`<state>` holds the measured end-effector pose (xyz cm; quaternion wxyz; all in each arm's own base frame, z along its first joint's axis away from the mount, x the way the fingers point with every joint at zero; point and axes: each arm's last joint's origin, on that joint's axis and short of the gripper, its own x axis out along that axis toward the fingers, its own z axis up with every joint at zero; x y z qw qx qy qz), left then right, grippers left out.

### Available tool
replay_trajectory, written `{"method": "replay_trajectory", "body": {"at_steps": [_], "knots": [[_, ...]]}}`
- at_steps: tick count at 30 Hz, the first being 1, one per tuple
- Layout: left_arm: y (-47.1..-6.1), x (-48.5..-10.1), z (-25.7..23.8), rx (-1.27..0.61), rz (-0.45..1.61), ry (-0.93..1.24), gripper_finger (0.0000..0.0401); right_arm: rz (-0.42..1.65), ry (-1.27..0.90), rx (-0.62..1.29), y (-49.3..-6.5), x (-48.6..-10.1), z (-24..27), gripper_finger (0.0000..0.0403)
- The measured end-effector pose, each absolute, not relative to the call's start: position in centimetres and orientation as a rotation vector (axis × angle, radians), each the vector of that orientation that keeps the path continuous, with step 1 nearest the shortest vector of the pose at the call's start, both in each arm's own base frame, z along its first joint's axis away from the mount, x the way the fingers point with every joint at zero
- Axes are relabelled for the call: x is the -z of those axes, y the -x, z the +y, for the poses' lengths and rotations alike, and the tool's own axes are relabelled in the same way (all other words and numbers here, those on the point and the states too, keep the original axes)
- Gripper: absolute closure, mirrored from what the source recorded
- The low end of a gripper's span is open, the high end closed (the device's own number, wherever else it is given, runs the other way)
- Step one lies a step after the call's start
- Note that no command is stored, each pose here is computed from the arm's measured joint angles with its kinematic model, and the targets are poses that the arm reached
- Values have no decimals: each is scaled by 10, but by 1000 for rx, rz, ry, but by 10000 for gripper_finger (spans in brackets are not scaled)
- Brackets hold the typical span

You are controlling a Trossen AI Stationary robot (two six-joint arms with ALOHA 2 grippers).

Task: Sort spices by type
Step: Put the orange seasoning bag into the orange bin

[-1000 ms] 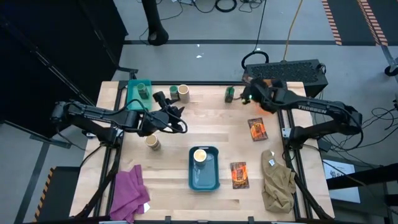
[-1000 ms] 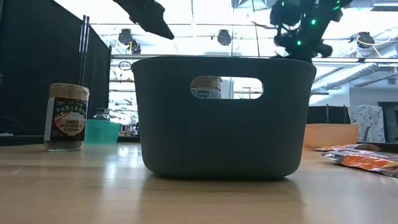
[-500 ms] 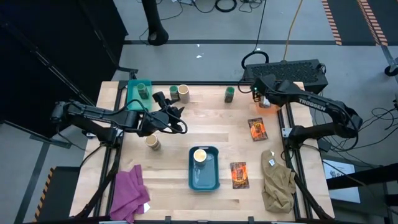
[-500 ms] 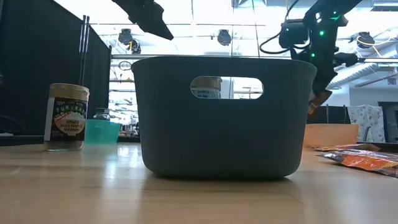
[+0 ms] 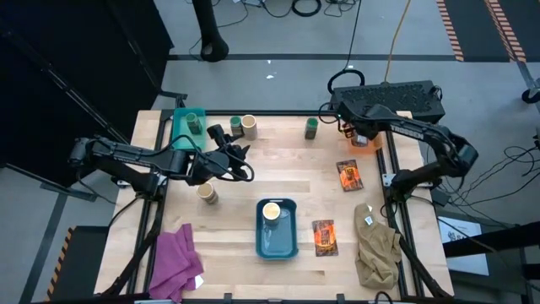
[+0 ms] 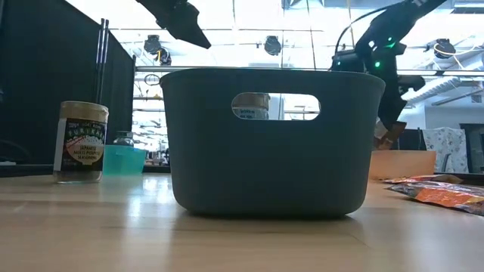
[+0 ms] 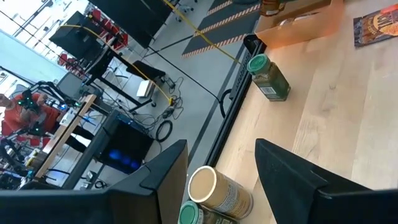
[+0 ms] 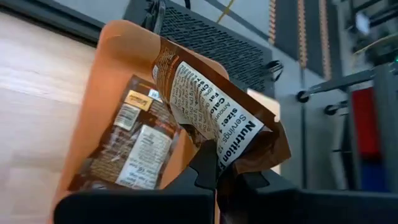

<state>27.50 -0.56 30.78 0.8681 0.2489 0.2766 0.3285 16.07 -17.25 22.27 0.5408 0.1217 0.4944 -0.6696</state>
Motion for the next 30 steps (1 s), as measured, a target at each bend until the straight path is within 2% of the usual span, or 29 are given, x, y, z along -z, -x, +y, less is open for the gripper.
{"method": "replay_trajectory", "body": {"at_steps": [12, 30], "knots": [[-275, -307, -6, -686, 584, -523, 207, 1339, -201, 1503, -175, -192, -188, 399], [-275, -307, -6, -685, 585, -525, 207, 1410, -54, 1390, -180, -193, -194, 399]]}}
